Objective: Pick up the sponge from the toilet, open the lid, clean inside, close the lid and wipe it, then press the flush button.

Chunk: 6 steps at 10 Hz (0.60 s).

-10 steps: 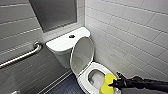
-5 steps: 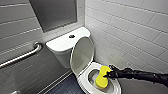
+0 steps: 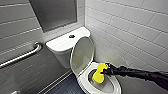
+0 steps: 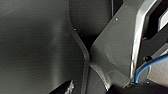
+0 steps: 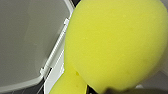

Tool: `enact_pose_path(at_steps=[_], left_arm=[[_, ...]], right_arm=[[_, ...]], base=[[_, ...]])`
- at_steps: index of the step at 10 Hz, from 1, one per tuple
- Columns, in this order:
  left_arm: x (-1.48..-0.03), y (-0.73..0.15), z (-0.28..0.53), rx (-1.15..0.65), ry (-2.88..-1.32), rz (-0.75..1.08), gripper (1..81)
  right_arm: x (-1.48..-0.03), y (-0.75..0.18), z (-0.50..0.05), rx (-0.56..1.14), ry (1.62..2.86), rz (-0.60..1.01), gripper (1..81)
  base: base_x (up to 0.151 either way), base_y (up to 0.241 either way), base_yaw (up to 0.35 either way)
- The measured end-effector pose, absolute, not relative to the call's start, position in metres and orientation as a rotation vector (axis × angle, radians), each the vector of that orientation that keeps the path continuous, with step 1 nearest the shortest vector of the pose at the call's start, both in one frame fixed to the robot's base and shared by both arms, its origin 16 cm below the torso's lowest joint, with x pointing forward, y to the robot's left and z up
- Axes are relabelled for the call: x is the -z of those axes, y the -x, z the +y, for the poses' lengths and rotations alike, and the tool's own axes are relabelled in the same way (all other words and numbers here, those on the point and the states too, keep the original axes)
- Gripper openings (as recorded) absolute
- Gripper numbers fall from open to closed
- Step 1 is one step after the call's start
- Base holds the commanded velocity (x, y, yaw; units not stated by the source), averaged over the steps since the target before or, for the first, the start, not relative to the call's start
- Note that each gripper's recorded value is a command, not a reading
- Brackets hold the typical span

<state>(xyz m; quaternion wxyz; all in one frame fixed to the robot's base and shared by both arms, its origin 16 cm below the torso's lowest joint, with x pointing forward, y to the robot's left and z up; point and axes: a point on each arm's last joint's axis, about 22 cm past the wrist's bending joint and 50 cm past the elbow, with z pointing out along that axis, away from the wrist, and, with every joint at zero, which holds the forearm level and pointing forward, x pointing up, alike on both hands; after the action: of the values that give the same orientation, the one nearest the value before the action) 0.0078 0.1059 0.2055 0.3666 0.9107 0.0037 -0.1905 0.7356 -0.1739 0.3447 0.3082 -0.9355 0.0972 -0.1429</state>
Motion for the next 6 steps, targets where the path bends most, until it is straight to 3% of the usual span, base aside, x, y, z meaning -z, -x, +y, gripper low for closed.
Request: enact_pose_path(at_steps=[6], left_arm=[[-0.206, -0.006, 0.106, 0.495, -2.34, 0.015, 81.1]], right_arm=[[-0.31, -0.783, -0.199, 0.557, 2.446, 0.411, 1.0]], base=[[0.0, 0.0, 0.0]])
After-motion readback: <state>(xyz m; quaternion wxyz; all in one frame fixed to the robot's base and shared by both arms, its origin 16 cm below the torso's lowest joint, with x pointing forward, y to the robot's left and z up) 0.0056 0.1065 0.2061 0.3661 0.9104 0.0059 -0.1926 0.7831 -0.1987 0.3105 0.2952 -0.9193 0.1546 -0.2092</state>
